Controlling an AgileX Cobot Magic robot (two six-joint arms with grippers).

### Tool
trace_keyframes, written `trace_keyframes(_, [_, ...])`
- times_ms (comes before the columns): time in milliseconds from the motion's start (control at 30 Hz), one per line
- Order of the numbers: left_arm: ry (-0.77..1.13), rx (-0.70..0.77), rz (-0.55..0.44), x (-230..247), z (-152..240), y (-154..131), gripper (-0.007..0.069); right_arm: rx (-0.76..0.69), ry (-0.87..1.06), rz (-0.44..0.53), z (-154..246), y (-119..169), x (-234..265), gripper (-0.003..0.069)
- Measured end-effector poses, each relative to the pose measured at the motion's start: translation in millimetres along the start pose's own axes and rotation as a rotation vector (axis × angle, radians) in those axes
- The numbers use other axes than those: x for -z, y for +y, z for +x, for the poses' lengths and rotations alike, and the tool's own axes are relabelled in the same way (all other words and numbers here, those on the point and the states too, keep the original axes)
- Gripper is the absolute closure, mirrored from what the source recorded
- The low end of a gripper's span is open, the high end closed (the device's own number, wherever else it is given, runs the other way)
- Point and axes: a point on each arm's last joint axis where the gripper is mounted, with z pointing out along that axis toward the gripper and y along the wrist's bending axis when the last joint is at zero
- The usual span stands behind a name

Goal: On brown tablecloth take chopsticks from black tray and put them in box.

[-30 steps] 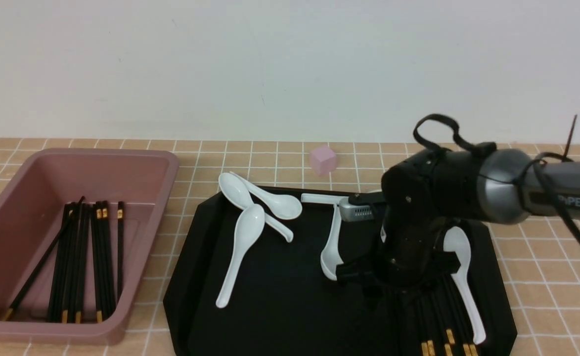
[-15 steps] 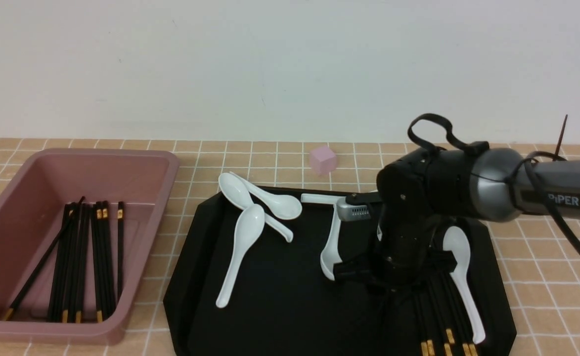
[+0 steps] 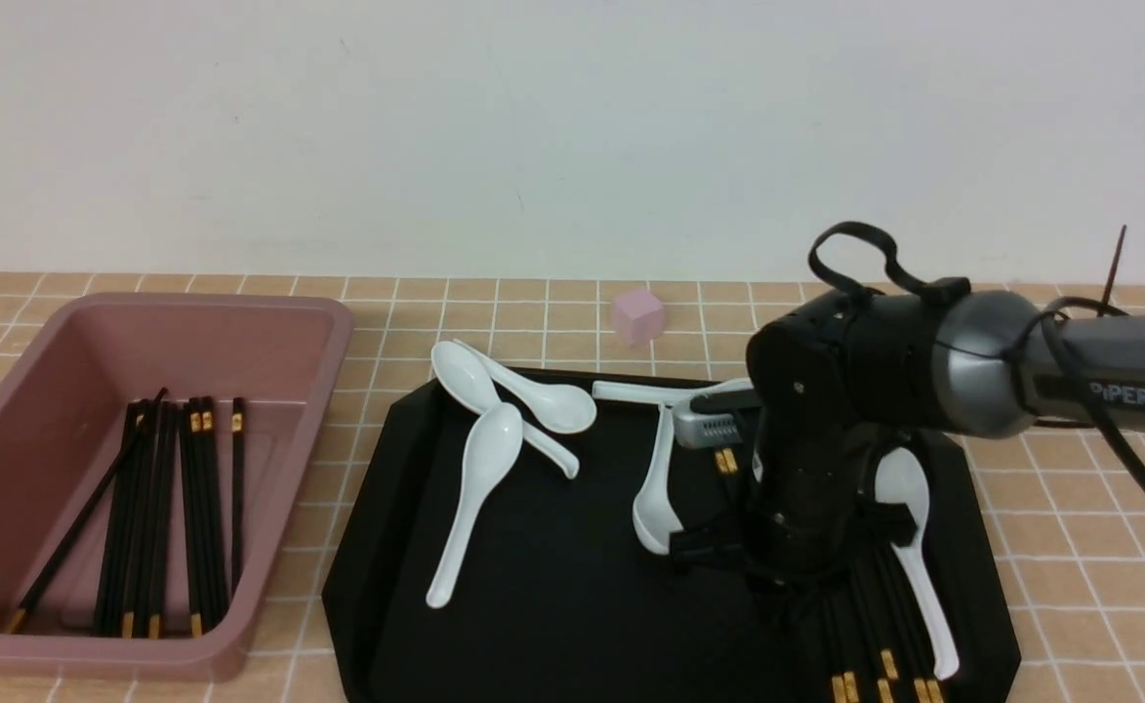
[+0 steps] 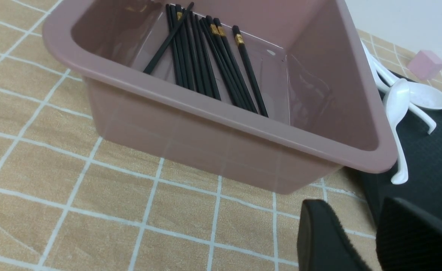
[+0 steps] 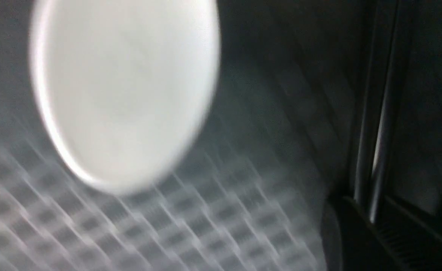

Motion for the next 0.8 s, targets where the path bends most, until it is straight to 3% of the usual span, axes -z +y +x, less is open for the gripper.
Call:
trace_keyframes(300, [0.0,0.0,0.0,0,0,0,0.0386,0.022,-0.069,-0.005,17,-13,72,0.0548])
trace_keyframes(400, [0.0,0.0,0.0,0,0,0,0.0386,0.025,-0.151,-0.062,23,-15,103,0.0548])
trace_keyframes(567, [0.0,0.0,0.0,0,0,0,0.0386,0.036,-0.353,-0.332,19,2,157,0.0548])
trace_keyframes(733, [0.0,0.0,0.0,0,0,0,0.0386,0.137,-0.564,-0.729,13,62,197,0.0548])
trace_keyframes(800, [0.0,0.0,0.0,0,0,0,0.0386,0.142,-0.587,-0.805,12,77,200,0.0548])
